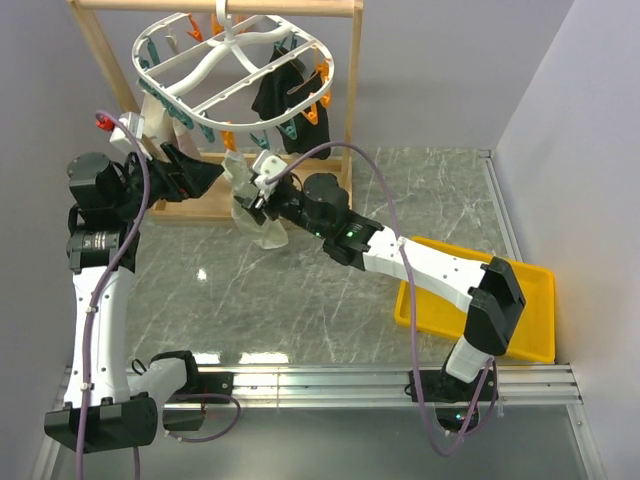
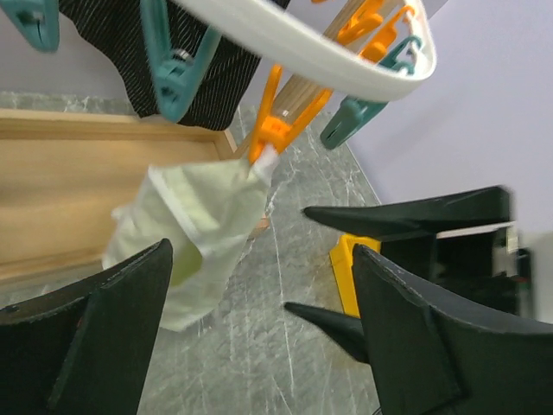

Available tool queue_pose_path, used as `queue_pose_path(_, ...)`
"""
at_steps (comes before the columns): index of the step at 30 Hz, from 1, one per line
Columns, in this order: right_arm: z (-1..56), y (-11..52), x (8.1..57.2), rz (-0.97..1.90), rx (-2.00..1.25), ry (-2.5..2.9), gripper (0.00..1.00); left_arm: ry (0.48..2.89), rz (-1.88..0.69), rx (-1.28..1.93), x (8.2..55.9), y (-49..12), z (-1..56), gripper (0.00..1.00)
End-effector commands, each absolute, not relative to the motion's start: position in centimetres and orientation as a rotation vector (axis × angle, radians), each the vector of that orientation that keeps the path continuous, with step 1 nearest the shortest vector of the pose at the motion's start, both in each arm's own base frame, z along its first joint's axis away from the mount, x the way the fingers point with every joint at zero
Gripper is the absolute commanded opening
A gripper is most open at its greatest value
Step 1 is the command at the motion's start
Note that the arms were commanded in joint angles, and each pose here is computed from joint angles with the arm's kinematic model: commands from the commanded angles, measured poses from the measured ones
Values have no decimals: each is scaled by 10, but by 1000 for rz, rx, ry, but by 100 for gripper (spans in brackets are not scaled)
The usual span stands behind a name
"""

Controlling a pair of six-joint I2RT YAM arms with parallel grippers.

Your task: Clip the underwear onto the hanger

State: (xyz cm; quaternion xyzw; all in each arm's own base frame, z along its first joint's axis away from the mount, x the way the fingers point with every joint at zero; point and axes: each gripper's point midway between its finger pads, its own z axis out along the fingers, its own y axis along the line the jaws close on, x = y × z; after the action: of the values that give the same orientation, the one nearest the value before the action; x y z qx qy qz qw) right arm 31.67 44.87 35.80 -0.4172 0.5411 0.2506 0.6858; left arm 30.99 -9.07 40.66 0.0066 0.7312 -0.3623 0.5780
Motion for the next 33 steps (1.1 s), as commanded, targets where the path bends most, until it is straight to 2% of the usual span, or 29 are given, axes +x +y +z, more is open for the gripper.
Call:
queue_pose_path(1, 400, 424, 302, 632, -839, 1198, 70, 1723, -868, 9, 300, -93, 397, 88)
queue_pose_path(10, 370, 385, 303, 740, -785, 1407, 70, 1796, -825, 98, 290, -93, 346, 76)
queue_pose_path(15, 331, 353, 319, 817, -680, 1570, 66, 1825, -807, 111, 290, -92, 310, 75)
queue_pose_path(21, 293, 331, 339, 911, -568, 1667, 59, 1756, -753, 267, 283, -97, 294, 72)
queue_pose_path(27, 263, 330, 367, 1014, -492, 1694, 56, 1781, -710, 368, 288, -102, 272, 72)
queue_pose_path(33, 257, 342, 391, 1142, -431, 1705, 56, 1781, -673, 363, 299, -109, 261, 79)
